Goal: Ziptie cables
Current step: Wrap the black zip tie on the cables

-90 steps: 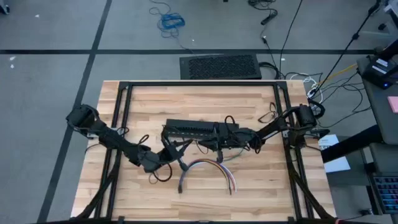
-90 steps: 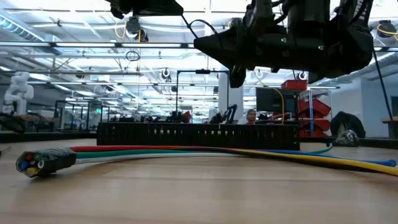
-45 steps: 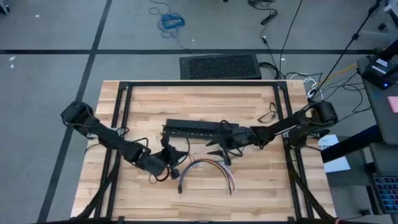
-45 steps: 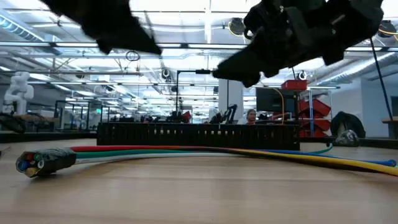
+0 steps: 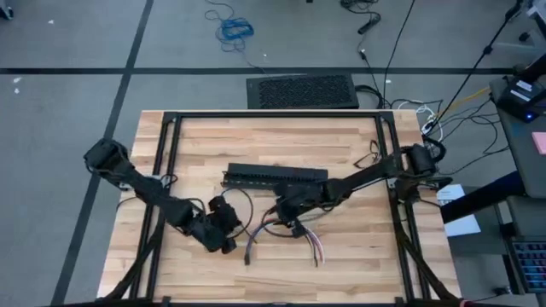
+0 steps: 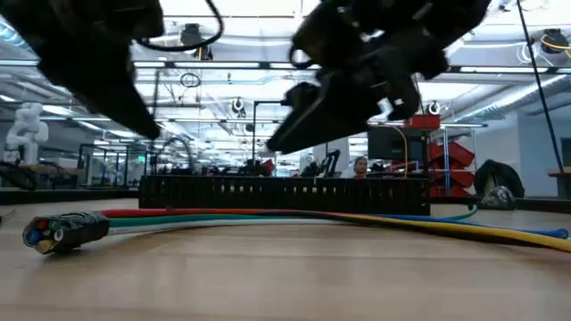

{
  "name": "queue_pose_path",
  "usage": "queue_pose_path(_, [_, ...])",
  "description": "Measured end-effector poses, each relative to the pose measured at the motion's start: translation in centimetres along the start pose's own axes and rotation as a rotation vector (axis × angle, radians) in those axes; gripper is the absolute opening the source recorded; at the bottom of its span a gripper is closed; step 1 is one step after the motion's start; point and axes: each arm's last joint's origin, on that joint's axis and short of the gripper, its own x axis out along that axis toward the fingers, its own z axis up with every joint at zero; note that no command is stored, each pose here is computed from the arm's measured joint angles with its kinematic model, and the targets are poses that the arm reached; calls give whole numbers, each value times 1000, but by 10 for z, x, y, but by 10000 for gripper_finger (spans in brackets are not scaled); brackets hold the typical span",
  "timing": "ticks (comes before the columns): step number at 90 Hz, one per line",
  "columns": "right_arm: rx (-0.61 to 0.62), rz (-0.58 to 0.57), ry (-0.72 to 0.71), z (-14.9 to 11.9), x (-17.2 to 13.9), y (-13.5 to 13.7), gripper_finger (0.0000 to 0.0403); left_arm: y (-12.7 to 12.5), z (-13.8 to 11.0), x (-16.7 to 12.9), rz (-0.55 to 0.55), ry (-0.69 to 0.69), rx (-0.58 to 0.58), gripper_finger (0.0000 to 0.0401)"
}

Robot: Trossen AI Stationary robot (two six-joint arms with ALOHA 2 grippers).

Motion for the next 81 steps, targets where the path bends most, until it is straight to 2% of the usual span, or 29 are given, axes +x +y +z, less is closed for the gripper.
queue_pose_path(13, [-35,87,31,2,27,-2,162,-17,3,-17,-35,-21,9,0])
queue_pose_path(24, [-70,106,73,5,47,-5,162,-27,6,-29,-58,-22,-10,0])
queue_pose_path(42, [-117,116,95,15,69,-11,162,-30,-2,-29,-51,-6,-55,0])
queue_pose_path(62, [-72,201,140,8,91,-16,157,-30,-9,-28,-13,-18,-67,0])
queue_pose_path(70, [-48,198,163,6,91,-19,127,-30,-8,-27,6,-43,-72,0])
queue_pose_path(81, [-33,199,200,4,87,-22,30,-30,-10,-25,22,-40,-62,0])
